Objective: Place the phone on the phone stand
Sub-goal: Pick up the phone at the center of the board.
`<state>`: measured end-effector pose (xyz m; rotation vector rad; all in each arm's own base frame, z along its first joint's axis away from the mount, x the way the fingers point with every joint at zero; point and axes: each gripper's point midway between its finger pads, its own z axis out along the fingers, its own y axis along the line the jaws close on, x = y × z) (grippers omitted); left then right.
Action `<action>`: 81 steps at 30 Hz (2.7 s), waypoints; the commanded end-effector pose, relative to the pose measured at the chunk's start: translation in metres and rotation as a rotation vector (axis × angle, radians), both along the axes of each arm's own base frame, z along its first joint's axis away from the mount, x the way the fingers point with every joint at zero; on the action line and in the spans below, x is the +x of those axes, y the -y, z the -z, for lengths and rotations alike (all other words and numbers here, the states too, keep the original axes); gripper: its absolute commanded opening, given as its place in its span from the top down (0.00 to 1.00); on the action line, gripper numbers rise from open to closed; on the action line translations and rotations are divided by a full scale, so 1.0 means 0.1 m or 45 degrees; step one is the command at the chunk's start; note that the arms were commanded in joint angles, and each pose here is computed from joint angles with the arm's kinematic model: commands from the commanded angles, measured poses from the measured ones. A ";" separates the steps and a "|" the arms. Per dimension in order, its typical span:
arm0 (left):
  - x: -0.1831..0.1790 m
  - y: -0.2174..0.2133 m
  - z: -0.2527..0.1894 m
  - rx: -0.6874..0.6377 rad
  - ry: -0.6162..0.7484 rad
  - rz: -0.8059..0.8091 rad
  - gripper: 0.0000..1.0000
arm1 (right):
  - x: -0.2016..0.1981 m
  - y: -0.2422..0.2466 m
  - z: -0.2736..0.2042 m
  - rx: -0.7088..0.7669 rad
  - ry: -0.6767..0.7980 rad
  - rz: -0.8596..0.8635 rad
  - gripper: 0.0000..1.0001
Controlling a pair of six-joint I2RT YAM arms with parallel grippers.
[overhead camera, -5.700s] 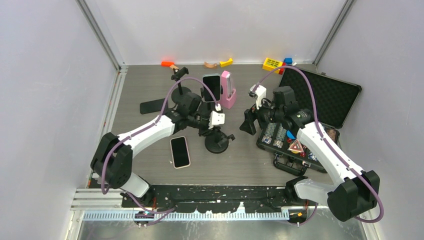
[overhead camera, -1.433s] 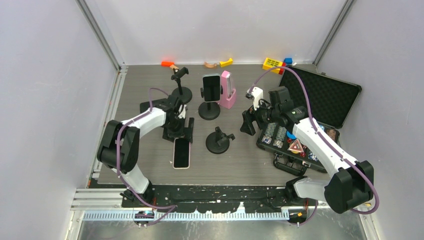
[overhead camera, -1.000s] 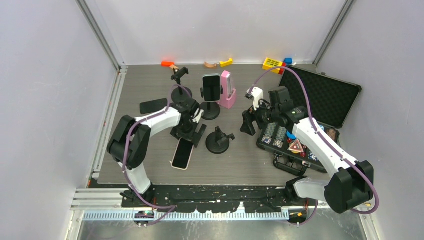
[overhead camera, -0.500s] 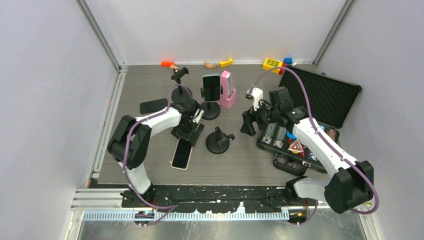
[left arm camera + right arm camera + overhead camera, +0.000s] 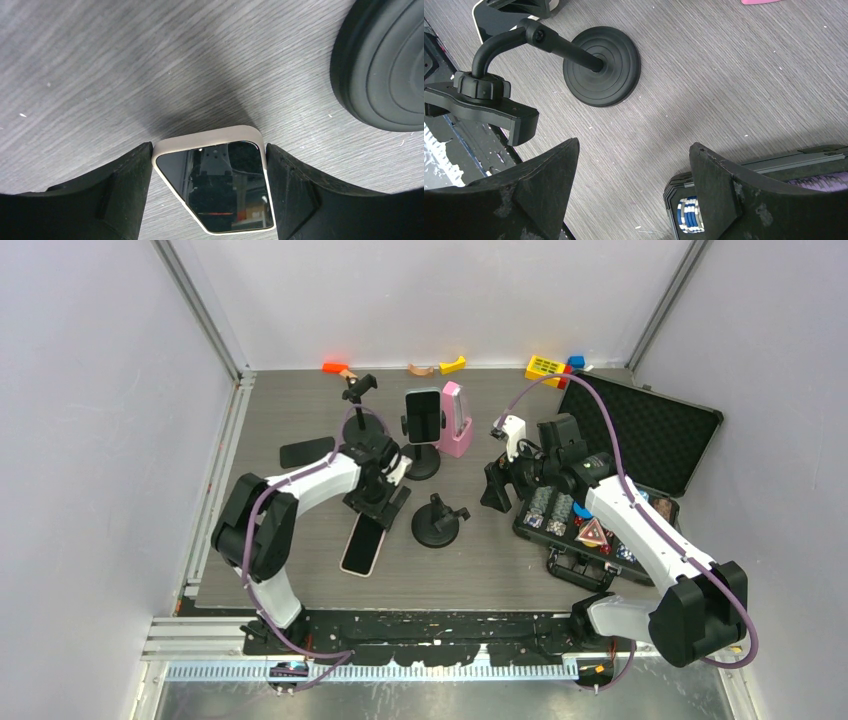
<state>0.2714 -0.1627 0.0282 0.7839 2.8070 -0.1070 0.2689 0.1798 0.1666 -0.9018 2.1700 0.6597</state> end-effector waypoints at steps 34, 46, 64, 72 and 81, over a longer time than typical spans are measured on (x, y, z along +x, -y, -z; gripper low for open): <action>-0.04 -0.10 -0.25 0.153 0.095 0.325 0.00 | 0.06 -0.03 -0.14 0.031 0.043 -0.011 0.14; -0.22 -0.20 -0.14 0.103 -0.008 0.258 0.00 | 0.06 -0.03 -0.15 0.033 0.041 -0.009 0.14; -0.26 -0.20 0.00 0.092 -0.080 0.227 0.00 | 0.06 -0.03 -0.12 0.027 0.033 -0.010 0.14; -0.26 -0.27 0.09 0.117 -0.111 0.215 0.00 | 0.06 -0.03 -0.12 0.026 0.032 -0.013 0.14; -0.29 -0.30 0.21 0.127 -0.123 0.246 0.08 | 0.06 -0.03 -0.12 0.027 0.033 -0.014 0.14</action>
